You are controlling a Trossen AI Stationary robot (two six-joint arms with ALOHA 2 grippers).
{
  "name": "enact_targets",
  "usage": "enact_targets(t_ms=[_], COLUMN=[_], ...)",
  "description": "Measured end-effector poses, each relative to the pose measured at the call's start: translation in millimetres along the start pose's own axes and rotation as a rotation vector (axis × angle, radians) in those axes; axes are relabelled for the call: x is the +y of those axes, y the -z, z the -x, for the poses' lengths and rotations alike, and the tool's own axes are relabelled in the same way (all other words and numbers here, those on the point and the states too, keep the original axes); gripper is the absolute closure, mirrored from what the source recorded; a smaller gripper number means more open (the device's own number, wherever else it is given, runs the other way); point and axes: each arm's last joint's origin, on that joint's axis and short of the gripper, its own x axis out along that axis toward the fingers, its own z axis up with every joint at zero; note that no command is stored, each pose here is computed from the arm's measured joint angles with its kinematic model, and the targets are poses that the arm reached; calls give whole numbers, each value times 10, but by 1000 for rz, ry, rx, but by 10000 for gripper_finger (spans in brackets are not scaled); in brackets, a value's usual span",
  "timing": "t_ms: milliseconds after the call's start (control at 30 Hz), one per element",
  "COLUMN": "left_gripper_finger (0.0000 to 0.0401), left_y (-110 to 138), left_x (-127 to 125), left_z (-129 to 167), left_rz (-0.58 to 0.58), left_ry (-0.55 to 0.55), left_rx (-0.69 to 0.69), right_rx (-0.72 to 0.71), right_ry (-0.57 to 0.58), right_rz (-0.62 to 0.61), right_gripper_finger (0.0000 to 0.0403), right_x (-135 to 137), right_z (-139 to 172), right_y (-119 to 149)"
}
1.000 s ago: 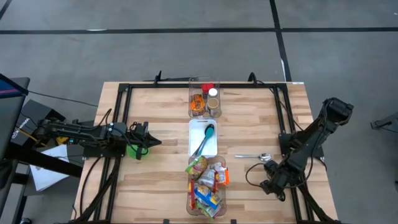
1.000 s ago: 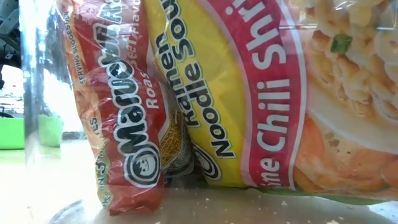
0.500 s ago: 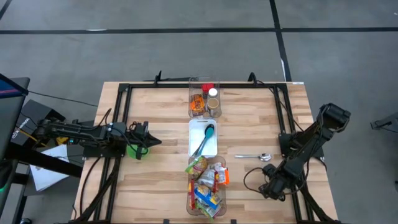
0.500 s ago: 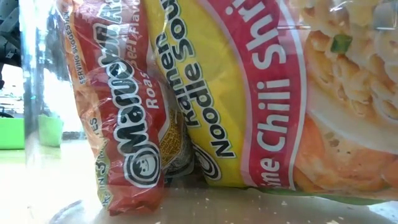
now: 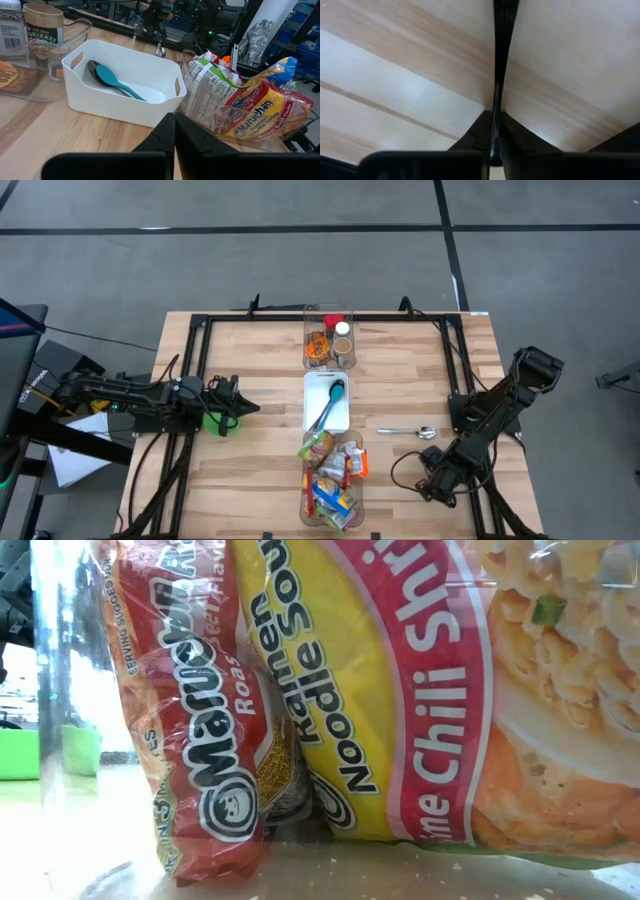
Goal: Pick & Place Food Item
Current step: Put the black spoon into the white bin
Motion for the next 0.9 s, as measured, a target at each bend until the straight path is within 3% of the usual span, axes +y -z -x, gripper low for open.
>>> enact_targets(t_ms=[333, 600, 900], left_gripper_finger=[401, 401, 401], left_y=[0, 1, 0], left_x=[0, -1, -1], left_z=[0, 0, 0], left_rz=[0, 0, 0], left_ry=[1, 4, 3], left_rx=[0, 2, 1], right_rx=[-29, -199, -449], right_ry=[-52, -220, -506], right_rz=[36, 35, -10], right_gripper_finger=[392, 397, 397], right_x=[9, 16, 25], right_z=[47, 246, 704], right_y=[4, -24, -221])
